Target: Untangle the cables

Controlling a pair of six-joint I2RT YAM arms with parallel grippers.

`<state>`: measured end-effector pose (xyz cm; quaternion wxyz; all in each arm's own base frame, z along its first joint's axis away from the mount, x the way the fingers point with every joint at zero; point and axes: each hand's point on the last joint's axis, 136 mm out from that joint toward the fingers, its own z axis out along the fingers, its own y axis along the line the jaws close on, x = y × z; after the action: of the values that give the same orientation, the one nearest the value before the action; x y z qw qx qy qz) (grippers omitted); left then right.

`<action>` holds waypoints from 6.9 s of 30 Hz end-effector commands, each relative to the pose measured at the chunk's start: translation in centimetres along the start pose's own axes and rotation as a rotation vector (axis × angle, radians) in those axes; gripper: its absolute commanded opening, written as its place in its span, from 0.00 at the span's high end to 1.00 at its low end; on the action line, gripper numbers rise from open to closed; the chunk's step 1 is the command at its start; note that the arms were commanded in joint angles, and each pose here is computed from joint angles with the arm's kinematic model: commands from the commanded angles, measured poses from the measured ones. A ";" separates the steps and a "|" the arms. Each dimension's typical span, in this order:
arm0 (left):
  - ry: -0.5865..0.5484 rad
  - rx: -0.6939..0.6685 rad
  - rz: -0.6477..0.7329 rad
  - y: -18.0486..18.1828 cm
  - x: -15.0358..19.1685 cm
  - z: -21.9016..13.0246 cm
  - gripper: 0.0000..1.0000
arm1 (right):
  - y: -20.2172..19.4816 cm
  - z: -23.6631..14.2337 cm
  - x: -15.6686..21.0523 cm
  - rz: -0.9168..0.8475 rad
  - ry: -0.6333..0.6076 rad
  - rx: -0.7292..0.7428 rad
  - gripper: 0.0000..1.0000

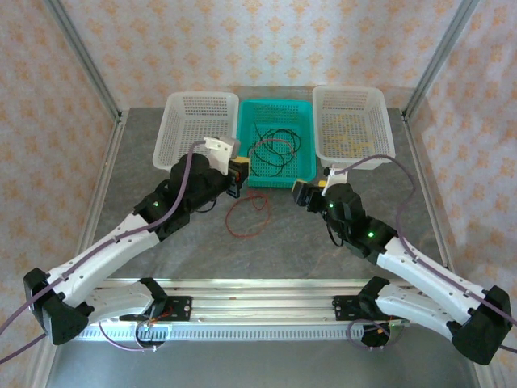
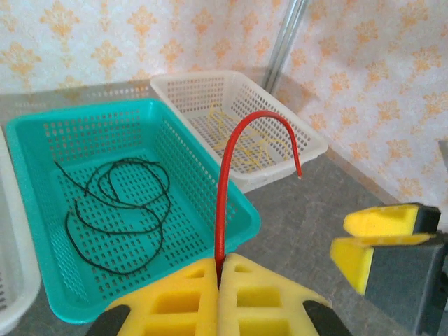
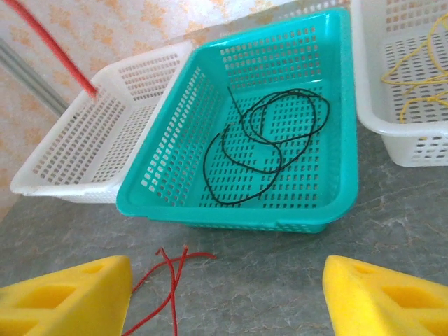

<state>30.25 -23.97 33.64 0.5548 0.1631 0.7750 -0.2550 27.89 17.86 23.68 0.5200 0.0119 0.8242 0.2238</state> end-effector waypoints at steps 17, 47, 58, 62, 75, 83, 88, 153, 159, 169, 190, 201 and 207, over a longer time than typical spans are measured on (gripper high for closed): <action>-0.113 -0.059 0.104 0.1 -6.1 -4.5 1.00 | 7.4 2.6 6.0 -0.047 0.139 -0.314 0.18; -0.149 -0.116 0.116 1.5 -6.8 -8.3 1.00 | 3.8 11.0 11.9 0.022 0.194 0.014 0.64; -0.178 -0.227 0.130 4.4 -8.0 -11.2 1.00 | -0.2 10.0 12.0 0.034 0.189 0.158 0.69; -0.190 -0.258 0.129 5.2 -8.3 -11.9 1.00 | -1.3 9.3 12.1 0.036 0.189 0.186 0.69; -0.197 -0.260 0.115 5.5 -8.4 -11.4 1.00 | 3.5 7.1 9.5 -0.038 0.108 -0.118 0.48; -0.281 -0.370 0.053 7.7 -10.0 -10.6 1.00 | 5.9 5.6 4.8 -0.066 -0.008 -0.179 0.33; -0.332 -0.472 -0.003 10.4 -10.9 -9.2 1.00 | 7.5 6.6 2.3 -0.097 -0.011 -0.160 0.25; 0.059 -0.812 -0.405 35.8 2.5 10.3 0.41 | 13.2 18.7 -4.5 -0.009 0.078 -0.078 0.05; 0.007 -0.713 -0.329 30.1 0.4 8.3 0.39 | 11.8 16.3 -4.2 -0.012 0.079 -0.062 0.06; 0.007 -0.588 -0.263 20.9 4.8 3.8 0.41 | 7.5 12.2 0.1 -0.029 0.131 0.057 0.15; 0.101 -0.443 -0.405 14.5 18.5 -0.2 0.43 | 1.6 10.3 12.4 0.030 0.256 0.292 0.39; 0.068 -0.463 -0.472 15.0 20.3 -0.9 0.43 | 3.1 12.4 15.4 -0.020 0.223 0.280 0.38; 0.054 -0.476 -0.496 15.6 20.4 -1.3 0.43 | 2.4 13.8 16.8 -0.036 0.204 0.333 0.38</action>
<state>30.59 -12.01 10.65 0.4594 -0.1335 0.8585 -0.1845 30.36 29.25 4.78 0.3982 0.0336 0.9124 0.0881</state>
